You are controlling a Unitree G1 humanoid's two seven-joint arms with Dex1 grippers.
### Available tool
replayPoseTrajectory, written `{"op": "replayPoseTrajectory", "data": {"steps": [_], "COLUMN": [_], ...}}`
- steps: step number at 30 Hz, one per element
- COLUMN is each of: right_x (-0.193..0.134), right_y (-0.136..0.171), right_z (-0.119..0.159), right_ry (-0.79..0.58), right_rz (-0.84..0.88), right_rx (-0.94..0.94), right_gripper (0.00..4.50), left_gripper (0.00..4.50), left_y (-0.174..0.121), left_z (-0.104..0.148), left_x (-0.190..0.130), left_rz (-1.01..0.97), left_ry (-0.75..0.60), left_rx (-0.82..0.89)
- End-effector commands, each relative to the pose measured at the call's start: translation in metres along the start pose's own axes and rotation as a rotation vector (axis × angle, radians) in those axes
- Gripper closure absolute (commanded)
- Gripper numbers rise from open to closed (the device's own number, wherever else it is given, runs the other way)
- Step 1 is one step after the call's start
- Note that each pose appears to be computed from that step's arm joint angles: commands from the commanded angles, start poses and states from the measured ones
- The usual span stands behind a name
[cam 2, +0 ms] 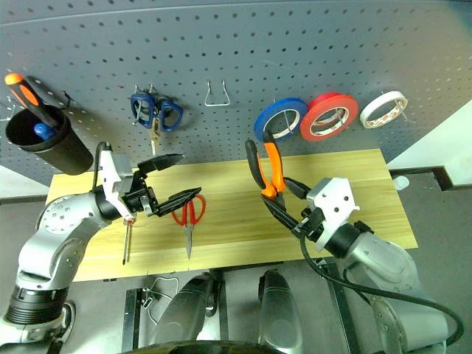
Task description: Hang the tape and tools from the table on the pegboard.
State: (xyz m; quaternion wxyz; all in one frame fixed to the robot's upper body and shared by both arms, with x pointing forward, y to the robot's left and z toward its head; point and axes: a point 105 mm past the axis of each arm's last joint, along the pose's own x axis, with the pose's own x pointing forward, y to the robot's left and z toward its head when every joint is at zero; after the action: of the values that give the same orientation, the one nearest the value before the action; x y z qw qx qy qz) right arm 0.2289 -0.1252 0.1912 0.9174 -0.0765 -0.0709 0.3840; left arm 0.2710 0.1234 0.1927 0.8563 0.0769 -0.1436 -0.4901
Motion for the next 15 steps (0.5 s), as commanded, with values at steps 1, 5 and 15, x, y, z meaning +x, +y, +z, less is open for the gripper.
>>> {"op": "replayPoseTrajectory", "data": {"steps": [1, 5, 15], "right_x": [0.001, 0.006, 0.043], "right_y": [0.006, 0.0, -0.033], "right_z": [0.032, 0.042, 0.116], "right_ry": [-0.117, -0.141, -0.427], "right_rz": [0.058, 0.081, 0.017], "right_rx": [-0.086, -0.124, -0.206], "right_gripper": [2.42, 2.42, 2.42], "left_gripper": [0.0, 0.0, 0.0], "left_y": [0.004, 0.01, 0.026], "left_z": [0.014, 0.015, 0.016], "left_x": [-0.005, -0.017, -0.038], "left_rz": [0.031, 0.109, 0.339], "left_ry": [-0.071, -0.085, -0.145], "left_rx": [0.053, 0.067, 0.054]}}
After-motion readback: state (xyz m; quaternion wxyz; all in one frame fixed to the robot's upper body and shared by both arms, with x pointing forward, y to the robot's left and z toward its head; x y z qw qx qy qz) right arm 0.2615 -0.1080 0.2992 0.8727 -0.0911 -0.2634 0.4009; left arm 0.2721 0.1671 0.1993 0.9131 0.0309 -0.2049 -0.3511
